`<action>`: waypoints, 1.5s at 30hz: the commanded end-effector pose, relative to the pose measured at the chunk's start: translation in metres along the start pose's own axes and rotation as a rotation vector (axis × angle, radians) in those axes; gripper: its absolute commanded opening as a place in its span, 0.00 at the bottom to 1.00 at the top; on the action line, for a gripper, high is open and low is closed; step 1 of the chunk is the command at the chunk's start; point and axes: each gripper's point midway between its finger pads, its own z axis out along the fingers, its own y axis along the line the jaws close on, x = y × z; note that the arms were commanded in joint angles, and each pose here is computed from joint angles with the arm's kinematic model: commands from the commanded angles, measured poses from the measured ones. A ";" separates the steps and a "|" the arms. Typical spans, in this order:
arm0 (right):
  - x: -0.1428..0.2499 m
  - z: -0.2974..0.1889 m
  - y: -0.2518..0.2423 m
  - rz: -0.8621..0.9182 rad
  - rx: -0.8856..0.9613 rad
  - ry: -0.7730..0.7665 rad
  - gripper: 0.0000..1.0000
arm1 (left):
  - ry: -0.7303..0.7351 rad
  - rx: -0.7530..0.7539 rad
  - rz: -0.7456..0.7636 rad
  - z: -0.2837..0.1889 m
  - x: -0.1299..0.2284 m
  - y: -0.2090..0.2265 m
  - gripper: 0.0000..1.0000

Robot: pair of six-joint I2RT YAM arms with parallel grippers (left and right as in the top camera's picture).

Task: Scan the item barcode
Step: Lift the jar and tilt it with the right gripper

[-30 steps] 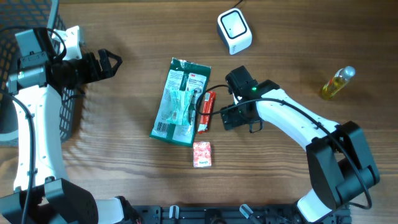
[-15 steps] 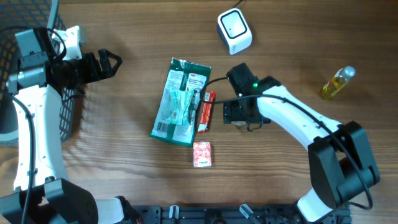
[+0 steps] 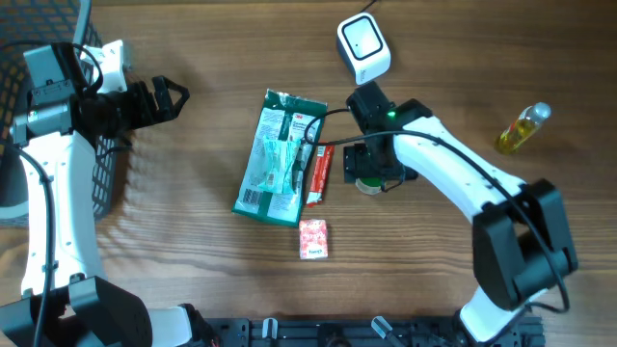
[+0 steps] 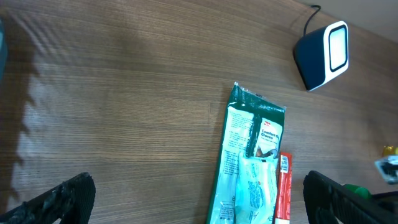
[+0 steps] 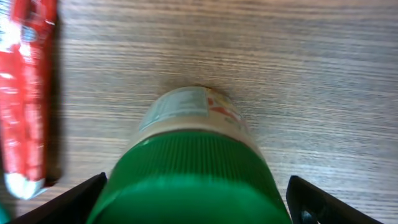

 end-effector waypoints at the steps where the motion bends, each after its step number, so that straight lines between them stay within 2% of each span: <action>1: 0.001 0.014 -0.001 -0.014 0.019 0.040 0.92 | -0.002 0.012 0.017 0.001 -0.002 -0.002 1.00; 19: 0.000 0.024 0.000 -0.014 0.024 0.049 0.86 | -0.001 0.012 0.017 0.001 -0.002 -0.002 1.00; 36: 0.005 0.035 -0.002 -0.013 0.024 0.048 0.84 | -0.002 0.012 0.017 0.001 -0.002 -0.002 1.00; 41: 0.003 0.036 -0.001 -0.013 0.020 0.039 0.75 | -0.002 0.012 0.017 0.001 -0.002 -0.002 1.00; 45: 0.003 0.035 -0.001 -0.013 0.020 0.039 0.73 | -0.002 0.012 0.017 0.001 -0.002 -0.002 1.00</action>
